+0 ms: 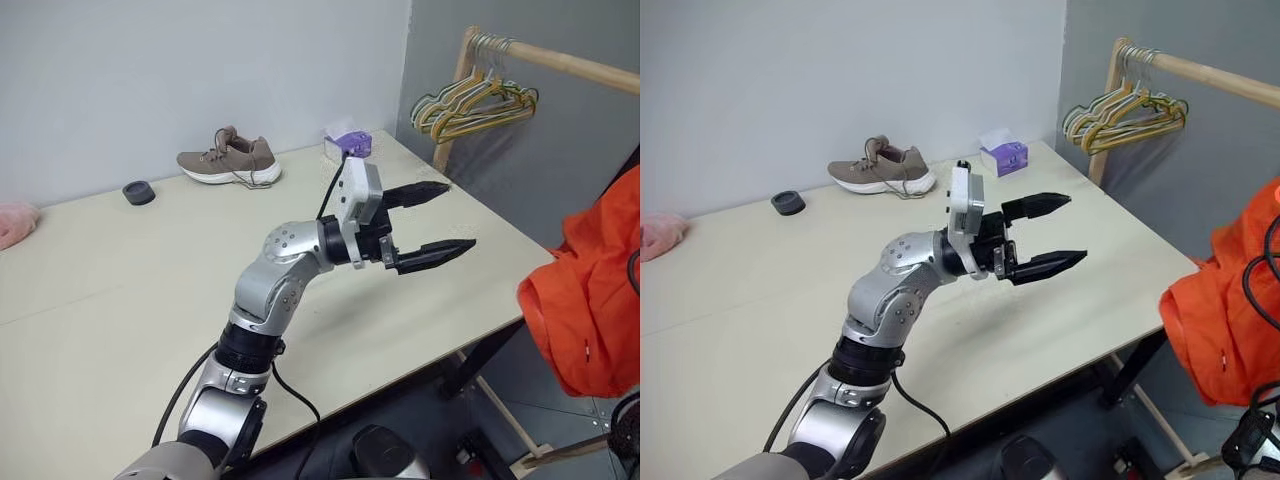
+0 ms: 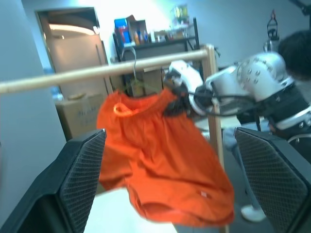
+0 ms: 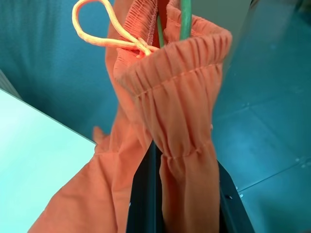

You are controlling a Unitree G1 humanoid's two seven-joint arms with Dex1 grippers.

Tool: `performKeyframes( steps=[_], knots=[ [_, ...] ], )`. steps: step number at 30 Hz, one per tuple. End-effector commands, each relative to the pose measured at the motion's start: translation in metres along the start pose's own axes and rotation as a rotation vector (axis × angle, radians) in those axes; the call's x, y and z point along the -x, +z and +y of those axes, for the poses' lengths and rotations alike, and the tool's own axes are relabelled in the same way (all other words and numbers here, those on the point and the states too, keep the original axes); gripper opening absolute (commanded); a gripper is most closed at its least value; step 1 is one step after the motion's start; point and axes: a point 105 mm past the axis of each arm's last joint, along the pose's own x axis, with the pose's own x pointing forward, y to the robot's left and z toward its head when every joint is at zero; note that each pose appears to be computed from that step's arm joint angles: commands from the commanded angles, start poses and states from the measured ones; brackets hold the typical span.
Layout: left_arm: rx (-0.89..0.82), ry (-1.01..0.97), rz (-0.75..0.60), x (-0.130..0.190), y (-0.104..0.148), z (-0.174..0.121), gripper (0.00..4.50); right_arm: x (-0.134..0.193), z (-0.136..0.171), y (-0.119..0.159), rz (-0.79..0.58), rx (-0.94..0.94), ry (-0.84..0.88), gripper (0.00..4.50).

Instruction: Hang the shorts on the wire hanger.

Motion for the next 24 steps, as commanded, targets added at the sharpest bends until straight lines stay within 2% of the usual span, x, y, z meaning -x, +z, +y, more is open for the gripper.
performKeyframes(
  steps=[1,5,9,19,22,24],
  knots=[
    [-0.023,-0.001,-0.063,0.001,0.015,-0.001,4.46,0.000,-0.010,0.017,-0.056,-0.026,-0.038,0.00],
    [-0.004,-0.007,-0.083,0.003,0.016,-0.004,4.46,-0.007,-0.013,0.011,-0.015,-0.064,-0.045,0.00],
    [0.004,-0.021,-0.102,0.001,0.019,-0.006,4.46,-0.012,-0.003,0.004,0.061,-0.115,0.006,0.00],
    [0.033,-0.043,-0.125,0.000,0.021,-0.010,4.46,-0.010,0.015,0.000,0.069,-0.125,0.065,0.00],
    [0.030,-0.041,-0.124,0.000,0.022,-0.009,4.50,-0.008,0.016,0.003,0.045,-0.147,0.062,0.73],
    [0.027,-0.041,-0.122,-0.001,0.022,-0.009,4.50,-0.007,0.018,0.005,0.030,-0.157,0.070,1.39]
  ],
)
